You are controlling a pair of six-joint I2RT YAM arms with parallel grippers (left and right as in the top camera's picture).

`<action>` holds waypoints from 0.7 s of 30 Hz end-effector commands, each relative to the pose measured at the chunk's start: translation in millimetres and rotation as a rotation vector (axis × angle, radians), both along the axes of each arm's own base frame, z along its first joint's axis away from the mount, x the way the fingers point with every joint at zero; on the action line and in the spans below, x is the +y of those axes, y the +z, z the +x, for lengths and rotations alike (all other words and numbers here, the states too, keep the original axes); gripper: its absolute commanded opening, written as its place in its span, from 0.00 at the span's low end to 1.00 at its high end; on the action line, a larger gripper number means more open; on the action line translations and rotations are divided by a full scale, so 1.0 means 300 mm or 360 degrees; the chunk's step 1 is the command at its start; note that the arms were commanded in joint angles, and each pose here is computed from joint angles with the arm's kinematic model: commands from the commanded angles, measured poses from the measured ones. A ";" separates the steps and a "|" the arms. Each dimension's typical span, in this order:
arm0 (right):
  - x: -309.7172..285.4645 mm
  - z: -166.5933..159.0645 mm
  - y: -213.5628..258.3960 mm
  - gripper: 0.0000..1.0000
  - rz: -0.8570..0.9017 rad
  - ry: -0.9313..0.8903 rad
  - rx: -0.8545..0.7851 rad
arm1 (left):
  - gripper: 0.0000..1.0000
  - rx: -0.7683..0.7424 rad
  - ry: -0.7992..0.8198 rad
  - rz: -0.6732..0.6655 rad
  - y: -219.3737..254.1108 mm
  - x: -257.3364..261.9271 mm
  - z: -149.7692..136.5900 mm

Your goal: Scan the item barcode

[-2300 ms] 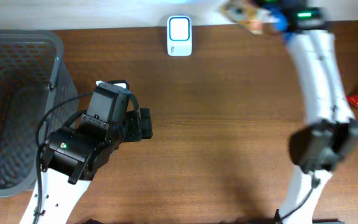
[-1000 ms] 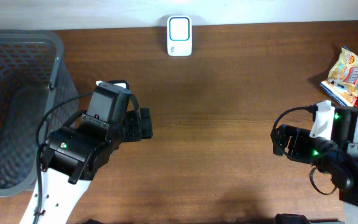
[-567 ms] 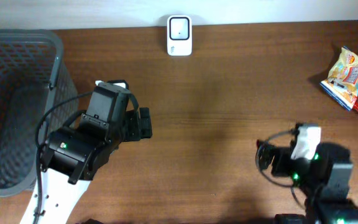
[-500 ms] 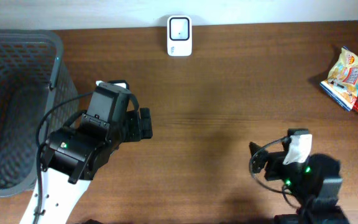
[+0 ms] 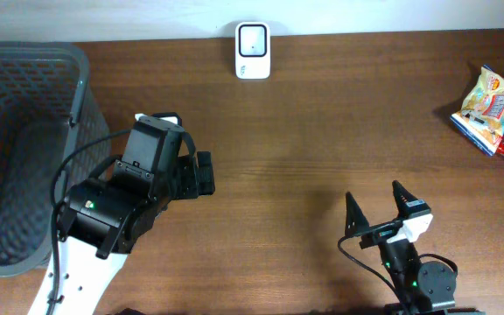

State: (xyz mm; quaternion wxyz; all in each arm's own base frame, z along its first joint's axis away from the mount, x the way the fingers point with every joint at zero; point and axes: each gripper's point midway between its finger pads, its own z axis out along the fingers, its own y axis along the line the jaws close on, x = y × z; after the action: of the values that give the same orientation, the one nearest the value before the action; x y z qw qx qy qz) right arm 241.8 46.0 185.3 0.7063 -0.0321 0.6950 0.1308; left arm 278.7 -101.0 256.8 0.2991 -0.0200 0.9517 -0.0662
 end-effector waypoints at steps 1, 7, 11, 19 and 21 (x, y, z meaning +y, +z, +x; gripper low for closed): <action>-0.081 0.012 -0.086 0.99 -0.0028 -0.0231 0.0148 | 0.99 -0.0006 0.0017 -0.0006 0.005 0.004 0.000; -0.102 0.012 -0.100 0.98 -0.0155 -0.0271 0.0158 | 0.99 -0.0006 0.0017 -0.0006 0.005 0.004 0.000; -0.111 0.013 -0.101 0.99 -0.0161 -0.0296 0.0160 | 0.99 -0.0006 0.0017 -0.0006 0.005 0.004 0.000; -0.140 0.013 -0.102 0.99 -0.0420 -0.0345 0.0133 | 0.99 -0.0006 0.0017 -0.0006 0.005 0.004 0.000; -0.148 0.013 -0.102 0.98 -0.0340 -0.0371 0.0145 | 0.99 -0.0006 0.0017 -0.0006 0.005 0.004 0.000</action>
State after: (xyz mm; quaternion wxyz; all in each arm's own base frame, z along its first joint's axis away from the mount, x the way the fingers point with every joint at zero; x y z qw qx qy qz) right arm 245.8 9.6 158.5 0.6792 -0.0522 0.7316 -0.0259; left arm 278.8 -101.1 256.8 0.2993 -0.0200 0.9517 -0.0663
